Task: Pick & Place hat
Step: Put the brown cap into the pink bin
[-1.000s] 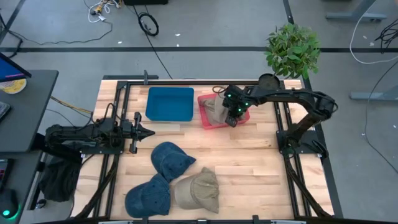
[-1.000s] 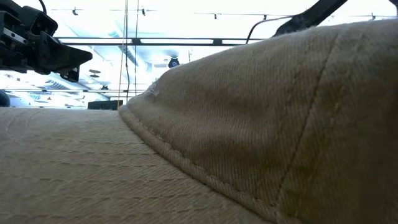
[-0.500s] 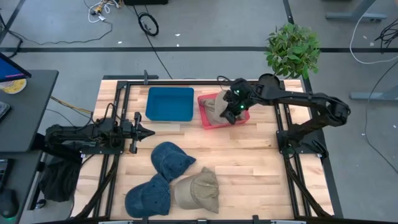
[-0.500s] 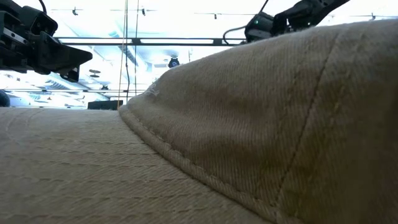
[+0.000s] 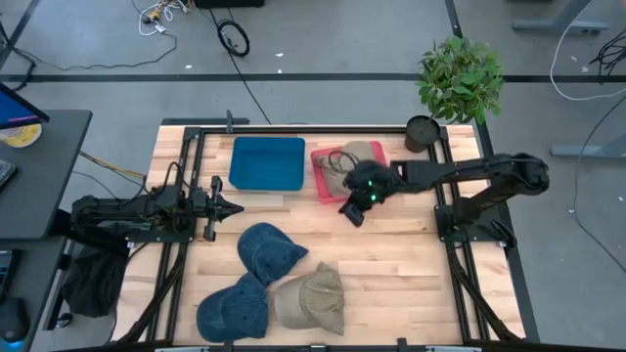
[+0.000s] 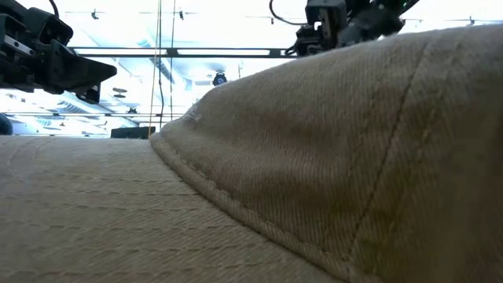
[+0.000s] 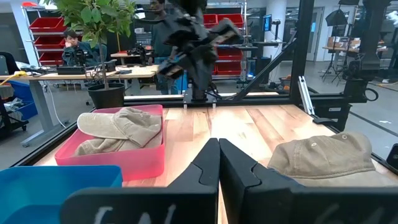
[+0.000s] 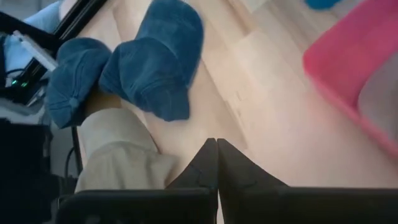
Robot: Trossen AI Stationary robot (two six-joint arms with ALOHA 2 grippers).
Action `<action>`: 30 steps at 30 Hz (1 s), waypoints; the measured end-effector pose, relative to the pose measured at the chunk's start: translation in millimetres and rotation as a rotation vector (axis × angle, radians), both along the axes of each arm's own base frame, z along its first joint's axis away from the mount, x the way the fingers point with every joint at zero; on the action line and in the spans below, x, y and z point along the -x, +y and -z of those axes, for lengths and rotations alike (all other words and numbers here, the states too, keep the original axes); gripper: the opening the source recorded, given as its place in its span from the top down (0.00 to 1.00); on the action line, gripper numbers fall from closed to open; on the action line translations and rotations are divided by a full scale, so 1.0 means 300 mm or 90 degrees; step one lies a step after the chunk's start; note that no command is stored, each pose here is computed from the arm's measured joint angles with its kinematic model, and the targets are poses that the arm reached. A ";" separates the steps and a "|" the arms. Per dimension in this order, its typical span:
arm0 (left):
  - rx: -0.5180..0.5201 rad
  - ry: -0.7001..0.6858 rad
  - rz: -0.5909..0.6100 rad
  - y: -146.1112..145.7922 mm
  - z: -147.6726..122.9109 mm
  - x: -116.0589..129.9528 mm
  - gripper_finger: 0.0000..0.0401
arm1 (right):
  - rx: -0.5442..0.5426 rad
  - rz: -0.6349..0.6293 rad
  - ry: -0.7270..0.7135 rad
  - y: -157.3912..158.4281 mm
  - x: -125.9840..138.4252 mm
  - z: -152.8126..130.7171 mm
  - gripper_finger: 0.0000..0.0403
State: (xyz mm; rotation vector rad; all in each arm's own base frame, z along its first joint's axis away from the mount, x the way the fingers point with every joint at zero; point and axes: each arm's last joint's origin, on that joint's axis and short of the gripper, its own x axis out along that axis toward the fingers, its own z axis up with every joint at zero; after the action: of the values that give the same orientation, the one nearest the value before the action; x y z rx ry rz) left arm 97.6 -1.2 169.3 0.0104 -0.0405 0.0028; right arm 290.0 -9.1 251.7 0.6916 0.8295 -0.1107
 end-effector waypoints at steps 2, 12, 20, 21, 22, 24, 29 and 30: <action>0.000 0.000 0.000 0.000 0.000 0.000 0.99 | 0.005 0.023 0.005 0.050 -0.003 0.001 1.00; 0.000 0.000 0.000 0.000 0.000 0.000 0.99 | -0.016 0.149 0.002 0.258 0.014 0.006 0.98; 0.000 0.000 0.000 0.000 0.000 0.000 0.99 | -0.071 0.156 0.011 0.367 0.020 0.031 0.98; 0.000 0.000 0.000 0.000 0.000 0.000 0.99 | -0.096 0.170 0.024 0.383 0.020 0.042 0.98; 0.000 0.000 0.000 0.000 0.000 0.000 0.99 | -0.118 0.186 0.039 0.400 0.021 0.055 0.98; 0.000 0.000 0.000 0.000 0.000 0.000 0.99 | -0.160 0.213 0.060 0.439 0.020 0.079 0.98; 0.000 0.000 0.000 0.000 0.000 0.000 0.99 | -0.226 0.230 0.049 0.545 0.005 0.129 0.98; 0.000 0.000 0.000 0.000 0.000 0.000 0.99 | -0.235 0.237 0.047 0.564 0.005 0.140 0.97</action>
State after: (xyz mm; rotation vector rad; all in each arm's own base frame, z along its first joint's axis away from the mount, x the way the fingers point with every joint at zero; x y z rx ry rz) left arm 97.6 -1.3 169.3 0.0104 -0.0406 0.0022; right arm 288.5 160.2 209.6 1.1925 0.7917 -0.3248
